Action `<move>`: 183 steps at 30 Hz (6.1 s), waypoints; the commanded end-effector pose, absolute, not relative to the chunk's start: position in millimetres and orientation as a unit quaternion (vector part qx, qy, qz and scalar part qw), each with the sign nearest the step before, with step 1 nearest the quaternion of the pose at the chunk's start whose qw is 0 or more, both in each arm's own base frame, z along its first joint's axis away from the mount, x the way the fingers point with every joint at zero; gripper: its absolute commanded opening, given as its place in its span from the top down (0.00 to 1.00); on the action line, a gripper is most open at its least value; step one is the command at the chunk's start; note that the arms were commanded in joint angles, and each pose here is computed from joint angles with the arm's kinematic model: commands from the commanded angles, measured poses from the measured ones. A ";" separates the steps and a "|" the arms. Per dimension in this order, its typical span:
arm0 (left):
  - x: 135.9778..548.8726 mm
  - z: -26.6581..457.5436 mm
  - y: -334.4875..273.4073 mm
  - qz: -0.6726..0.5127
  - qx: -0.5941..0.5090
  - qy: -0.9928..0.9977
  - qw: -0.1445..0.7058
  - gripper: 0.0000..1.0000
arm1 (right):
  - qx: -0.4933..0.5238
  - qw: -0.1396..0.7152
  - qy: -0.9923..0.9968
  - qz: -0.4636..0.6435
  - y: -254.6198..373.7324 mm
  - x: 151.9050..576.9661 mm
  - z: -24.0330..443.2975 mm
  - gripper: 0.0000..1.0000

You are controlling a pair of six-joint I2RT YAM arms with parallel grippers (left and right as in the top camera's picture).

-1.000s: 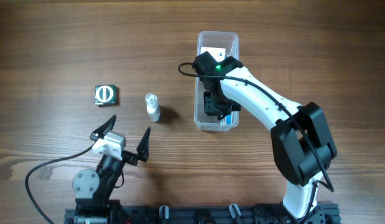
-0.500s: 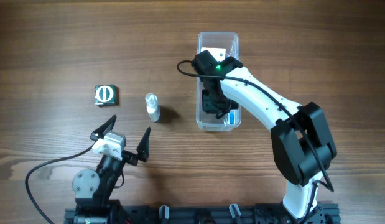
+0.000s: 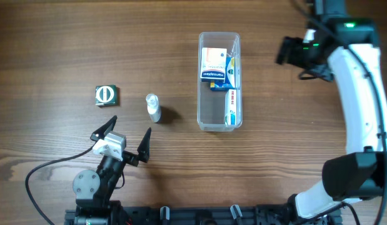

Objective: Pack container

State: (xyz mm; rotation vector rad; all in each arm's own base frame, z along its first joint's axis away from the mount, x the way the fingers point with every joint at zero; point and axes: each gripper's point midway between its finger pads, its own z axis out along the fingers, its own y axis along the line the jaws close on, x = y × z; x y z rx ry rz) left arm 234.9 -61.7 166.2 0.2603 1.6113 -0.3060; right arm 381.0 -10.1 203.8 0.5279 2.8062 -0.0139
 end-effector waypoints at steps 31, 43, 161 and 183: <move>235.5 174.3 -60.1 -0.112 0.136 0.698 0.694 0.00 | 0.366 0.236 0.900 0.008 -109.9 420.9 171.0 0.00; 194.3 298.8 -47.2 -0.139 0.047 0.765 0.627 0.00 | 0.366 0.236 0.900 0.008 -109.9 420.9 171.0 0.00; 390.6 -2.6 60.1 -0.011 -0.039 0.999 -0.004 0.00 | 0.366 0.236 0.900 0.008 -109.9 420.9 171.0 0.00; 400.6 -5.3 64.1 -0.013 -0.043 0.999 0.020 0.11 | 0.366 0.236 0.900 0.008 -109.9 420.9 171.0 0.00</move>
